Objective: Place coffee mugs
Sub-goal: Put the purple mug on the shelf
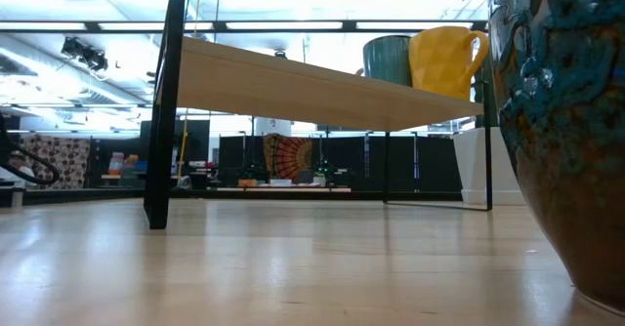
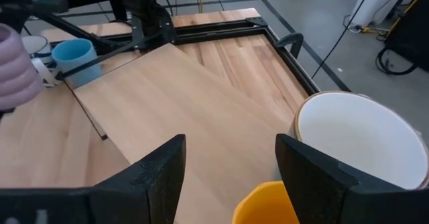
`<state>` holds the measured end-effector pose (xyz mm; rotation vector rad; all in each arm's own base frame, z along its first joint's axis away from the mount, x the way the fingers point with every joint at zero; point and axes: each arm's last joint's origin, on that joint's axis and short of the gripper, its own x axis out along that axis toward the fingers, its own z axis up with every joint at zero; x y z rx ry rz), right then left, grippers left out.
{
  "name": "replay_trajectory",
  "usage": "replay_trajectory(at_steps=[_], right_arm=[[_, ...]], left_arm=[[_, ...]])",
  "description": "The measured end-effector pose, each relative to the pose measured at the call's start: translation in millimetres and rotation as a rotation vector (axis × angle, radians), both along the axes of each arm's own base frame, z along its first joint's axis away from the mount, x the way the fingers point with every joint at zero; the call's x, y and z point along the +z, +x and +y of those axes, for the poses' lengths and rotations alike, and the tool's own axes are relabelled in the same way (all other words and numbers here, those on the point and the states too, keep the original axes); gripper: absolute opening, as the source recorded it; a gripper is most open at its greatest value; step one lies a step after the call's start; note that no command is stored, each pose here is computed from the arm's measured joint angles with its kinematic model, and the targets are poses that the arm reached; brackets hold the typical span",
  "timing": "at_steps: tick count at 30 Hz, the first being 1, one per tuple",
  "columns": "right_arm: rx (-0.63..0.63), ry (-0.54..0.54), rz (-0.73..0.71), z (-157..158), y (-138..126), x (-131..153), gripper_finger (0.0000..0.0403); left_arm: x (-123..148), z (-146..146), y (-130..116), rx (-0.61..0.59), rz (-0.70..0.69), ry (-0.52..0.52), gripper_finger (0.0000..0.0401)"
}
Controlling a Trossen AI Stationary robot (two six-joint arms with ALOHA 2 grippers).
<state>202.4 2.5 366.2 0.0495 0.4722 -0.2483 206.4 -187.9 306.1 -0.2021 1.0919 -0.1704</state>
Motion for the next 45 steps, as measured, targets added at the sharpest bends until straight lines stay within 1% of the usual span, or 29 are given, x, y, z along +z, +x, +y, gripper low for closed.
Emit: replay_trajectory(at_steps=[9,12,15,19,23,26,29,33,38,40,45], right_arm=[[-0.007,0.029,-0.019,0.2,0.6,1.1,0.0236],[-0.003,0.060,-0.026,0.7,0.8,1.2,0.0236],[0.017,0.092,-0.023,1.7,0.7,0.7,0.0236],[0.018,0.094,-0.019,1.7,0.5,0.4,0.0236],[0.016,0.094,-0.019,1.5,0.5,0.3,0.0236],[0.016,0.093,-0.019,1.5,0.6,0.3,0.0236],[0.021,0.081,-0.013,1.5,0.3,0.0,0.0236],[0.029,0.058,-0.004,1.4,0.2,-0.3,0.0236],[0.027,0.014,0.003,0.7,0.1,-0.3,0.0236],[0.027,0.003,0.006,-0.3,0.1,-0.3,0.0236],[0.024,-0.008,0.013,-2.1,-0.1,-0.6,0.0236]], left_arm=[[28.5,36.8,-1.0,-0.092,-0.123,-0.006,0.0033],[36.8,52.4,-0.9,-0.126,-0.157,-0.005,0.0033],[42.2,69.1,-1.4,-0.139,-0.180,0.032,0.0033],[49.3,91.9,0.3,-0.150,-0.214,0.081,0.0033],[54.7,111.3,6.9,-0.170,-0.238,0.110,0.0033],[59.6,125.8,11.6,-0.180,-0.270,0.158,0.0033],[61.4,143.8,15.9,-0.178,-0.286,0.219,0.0033],[63.5,171.7,23.0,-0.132,-0.320,0.332,0.0033],[55.8,206.0,36.6,-0.133,-0.292,0.450,0.0033],[50.2,221.0,44.4,-0.148,-0.280,0.482,0.0033],[33.3,256.6,68.8,-0.178,-0.293,0.512,0.0033]])
